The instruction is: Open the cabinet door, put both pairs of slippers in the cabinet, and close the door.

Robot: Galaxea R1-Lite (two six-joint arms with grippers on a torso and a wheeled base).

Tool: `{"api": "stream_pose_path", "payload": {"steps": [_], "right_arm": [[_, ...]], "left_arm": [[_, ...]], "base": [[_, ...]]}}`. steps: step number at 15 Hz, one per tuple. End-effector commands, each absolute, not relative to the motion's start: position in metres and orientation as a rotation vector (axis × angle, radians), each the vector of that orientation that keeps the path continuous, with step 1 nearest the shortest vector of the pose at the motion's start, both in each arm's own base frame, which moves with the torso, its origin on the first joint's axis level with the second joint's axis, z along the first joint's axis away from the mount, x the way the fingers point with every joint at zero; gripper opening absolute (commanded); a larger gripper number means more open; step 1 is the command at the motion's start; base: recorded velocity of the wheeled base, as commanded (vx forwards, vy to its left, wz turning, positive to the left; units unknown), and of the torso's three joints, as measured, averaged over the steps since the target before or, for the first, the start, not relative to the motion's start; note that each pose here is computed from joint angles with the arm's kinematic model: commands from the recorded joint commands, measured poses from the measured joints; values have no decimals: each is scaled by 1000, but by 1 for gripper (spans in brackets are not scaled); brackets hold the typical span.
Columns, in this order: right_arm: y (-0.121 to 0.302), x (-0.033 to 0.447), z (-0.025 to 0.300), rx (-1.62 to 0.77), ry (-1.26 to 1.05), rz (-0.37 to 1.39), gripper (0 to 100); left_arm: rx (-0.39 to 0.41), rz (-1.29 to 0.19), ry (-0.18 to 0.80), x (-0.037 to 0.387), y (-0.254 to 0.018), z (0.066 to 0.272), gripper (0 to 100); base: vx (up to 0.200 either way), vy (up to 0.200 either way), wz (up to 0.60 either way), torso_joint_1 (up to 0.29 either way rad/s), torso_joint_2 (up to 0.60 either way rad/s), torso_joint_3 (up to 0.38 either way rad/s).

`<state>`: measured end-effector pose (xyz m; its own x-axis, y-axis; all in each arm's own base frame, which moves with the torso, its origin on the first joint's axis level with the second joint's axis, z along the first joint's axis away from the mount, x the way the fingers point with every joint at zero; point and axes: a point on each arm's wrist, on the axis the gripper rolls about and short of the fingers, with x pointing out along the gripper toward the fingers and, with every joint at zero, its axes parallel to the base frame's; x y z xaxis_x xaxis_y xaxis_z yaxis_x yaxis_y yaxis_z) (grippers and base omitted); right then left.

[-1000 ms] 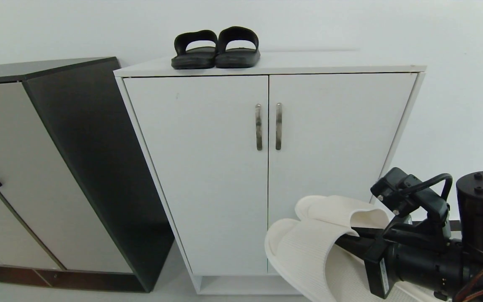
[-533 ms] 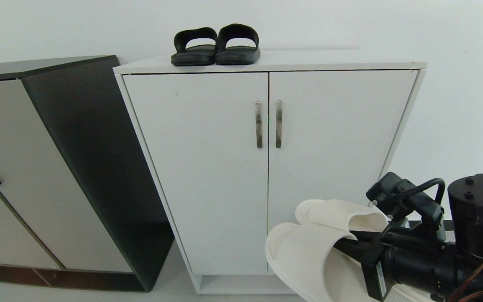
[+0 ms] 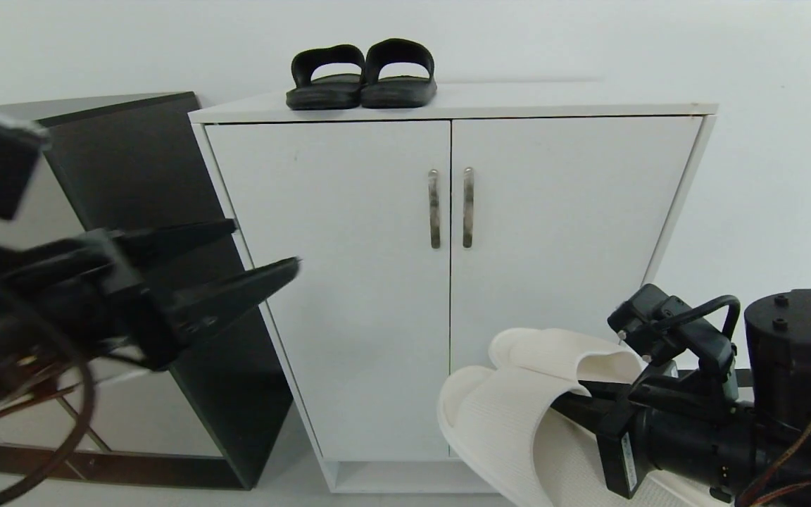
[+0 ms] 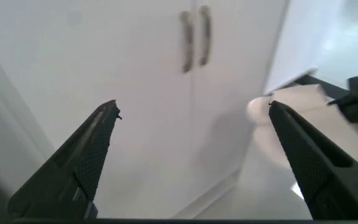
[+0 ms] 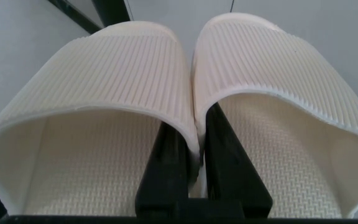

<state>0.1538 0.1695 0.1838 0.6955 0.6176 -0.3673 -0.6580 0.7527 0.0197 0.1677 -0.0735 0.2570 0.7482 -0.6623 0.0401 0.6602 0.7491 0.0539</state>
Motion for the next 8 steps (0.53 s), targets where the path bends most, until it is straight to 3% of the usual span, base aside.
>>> {"api": "stream_pose_path", "payload": {"steps": [1, 4, 8], "right_arm": [[169, 154, 184, -116, 366, 712, 0], [169, 153, 185, -114, 360, 710, 0], [168, 153, 186, -113, 358, 711, 0]], "left_arm": [[40, -881, 9, 223, -147, 248, 100], [39, -950, -5, 242, -190, 241, 100], [-12, -989, -19, 264, -212, 251, 100]], "base": [[0, 0, 0, 0, 0, 0], [0, 0, 0, 0, 0, 0], [0, 0, 0, 0, 0, 0]]}}
